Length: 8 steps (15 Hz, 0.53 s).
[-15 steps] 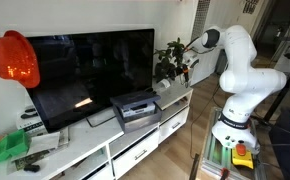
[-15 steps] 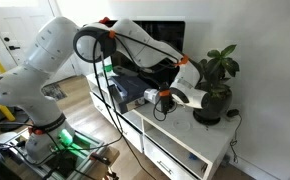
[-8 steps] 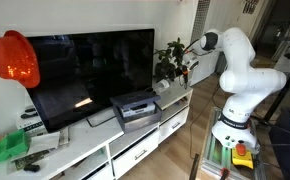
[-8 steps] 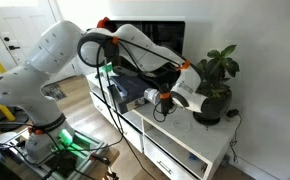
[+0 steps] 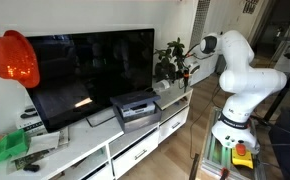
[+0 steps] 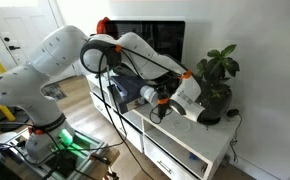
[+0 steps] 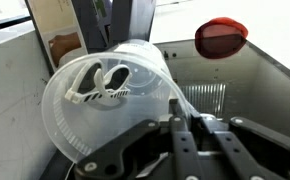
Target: Pour the sunglasses from the cup and put them back into the cup then close the cup with the cup lid
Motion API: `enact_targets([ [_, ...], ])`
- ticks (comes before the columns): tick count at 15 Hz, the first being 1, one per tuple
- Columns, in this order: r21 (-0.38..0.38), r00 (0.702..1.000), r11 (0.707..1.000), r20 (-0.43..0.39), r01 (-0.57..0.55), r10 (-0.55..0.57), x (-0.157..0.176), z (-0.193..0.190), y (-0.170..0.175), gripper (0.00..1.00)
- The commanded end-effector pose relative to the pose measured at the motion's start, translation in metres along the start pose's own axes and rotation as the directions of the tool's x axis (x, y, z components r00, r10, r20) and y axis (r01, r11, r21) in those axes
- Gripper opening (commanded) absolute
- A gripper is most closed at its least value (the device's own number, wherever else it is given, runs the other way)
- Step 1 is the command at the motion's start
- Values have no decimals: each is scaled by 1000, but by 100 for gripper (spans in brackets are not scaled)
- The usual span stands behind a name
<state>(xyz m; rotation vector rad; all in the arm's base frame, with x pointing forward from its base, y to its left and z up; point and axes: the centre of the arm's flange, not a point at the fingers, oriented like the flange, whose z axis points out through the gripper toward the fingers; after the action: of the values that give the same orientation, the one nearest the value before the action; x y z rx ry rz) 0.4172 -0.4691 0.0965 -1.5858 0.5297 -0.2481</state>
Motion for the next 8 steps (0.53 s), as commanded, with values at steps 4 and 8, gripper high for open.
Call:
enact_targets([
  [4, 130, 996, 988, -35, 83, -79, 1, -20, 37, 1],
  [8, 214, 991, 969, -70, 125, -112, 4, -20, 51, 1],
])
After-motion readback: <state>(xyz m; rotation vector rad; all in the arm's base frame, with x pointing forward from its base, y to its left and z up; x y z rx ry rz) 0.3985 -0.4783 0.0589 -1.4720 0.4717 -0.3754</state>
